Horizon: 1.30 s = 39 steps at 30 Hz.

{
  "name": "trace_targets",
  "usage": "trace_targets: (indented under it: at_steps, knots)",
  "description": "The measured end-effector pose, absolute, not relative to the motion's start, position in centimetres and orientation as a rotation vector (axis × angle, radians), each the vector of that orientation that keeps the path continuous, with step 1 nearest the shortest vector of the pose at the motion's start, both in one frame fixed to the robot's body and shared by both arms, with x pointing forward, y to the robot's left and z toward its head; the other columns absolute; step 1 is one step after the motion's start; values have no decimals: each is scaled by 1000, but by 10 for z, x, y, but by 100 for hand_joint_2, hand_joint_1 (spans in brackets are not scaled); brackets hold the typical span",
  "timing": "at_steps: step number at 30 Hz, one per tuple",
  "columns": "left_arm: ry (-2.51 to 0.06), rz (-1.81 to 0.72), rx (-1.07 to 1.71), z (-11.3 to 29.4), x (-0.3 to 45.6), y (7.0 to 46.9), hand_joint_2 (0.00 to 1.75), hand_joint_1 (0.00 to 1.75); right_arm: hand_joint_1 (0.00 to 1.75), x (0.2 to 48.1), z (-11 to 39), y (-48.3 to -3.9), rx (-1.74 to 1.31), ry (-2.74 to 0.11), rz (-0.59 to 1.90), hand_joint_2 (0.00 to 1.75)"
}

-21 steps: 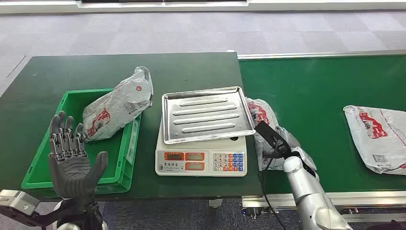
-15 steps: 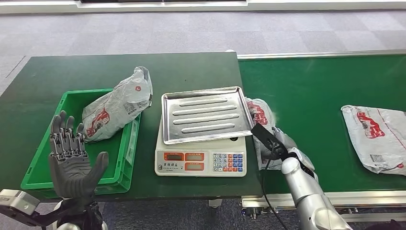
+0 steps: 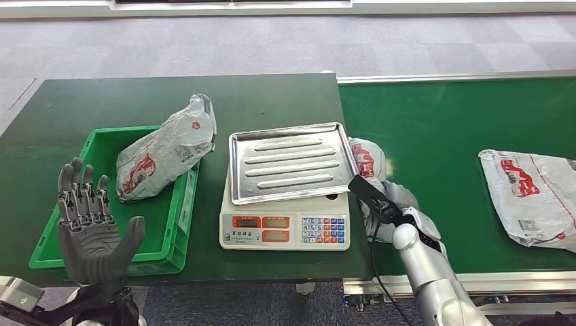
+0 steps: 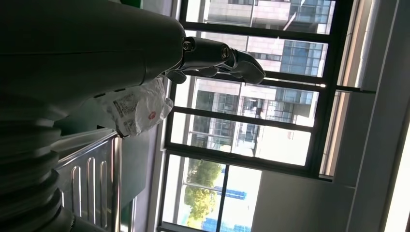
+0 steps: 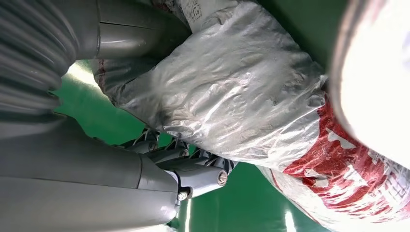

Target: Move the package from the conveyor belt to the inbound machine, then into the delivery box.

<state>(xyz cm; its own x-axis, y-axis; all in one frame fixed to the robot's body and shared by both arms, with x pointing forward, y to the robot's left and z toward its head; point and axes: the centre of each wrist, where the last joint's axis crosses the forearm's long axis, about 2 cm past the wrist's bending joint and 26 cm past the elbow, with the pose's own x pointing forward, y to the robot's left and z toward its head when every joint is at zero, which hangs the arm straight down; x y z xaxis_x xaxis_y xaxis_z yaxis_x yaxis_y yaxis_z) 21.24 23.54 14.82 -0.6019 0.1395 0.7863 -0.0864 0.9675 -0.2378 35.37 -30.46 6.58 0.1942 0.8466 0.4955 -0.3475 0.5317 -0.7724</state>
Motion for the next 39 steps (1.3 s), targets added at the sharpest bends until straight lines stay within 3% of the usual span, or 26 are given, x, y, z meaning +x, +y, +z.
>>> trace_targets:
  at_steps: [6, 14, 20, 24, 29, 38, 39]
  knots:
    - [-2191, 329, 0, 151, 205, 241, 175, 0, 175, 345, 82, -294, -885, -1121, 743, 175]
    - [-2177, 352, 19, 152, 204, 241, 175, 0, 175, 325, 189, -292, -1525, -1721, 245, 175]
    - [-2165, 361, -1, 148, 208, 234, 175, 0, 175, 306, 244, -289, -1682, -2038, 68, 175]
    - [-2172, 373, -14, 147, 211, 232, 175, 0, 175, 319, 254, -266, -1383, -2088, 93, 175]
    - [-2190, 347, -85, 148, 224, 228, 175, 0, 175, 357, 256, -193, -842, -2147, 453, 175]
    - [-2190, 316, -145, 146, 234, 216, 175, 0, 175, 388, 246, -113, -719, -2131, 807, 175]
    - [-2189, 315, -148, 145, 235, 216, 175, 0, 131, 389, 245, -108, -716, -2128, 829, 175]
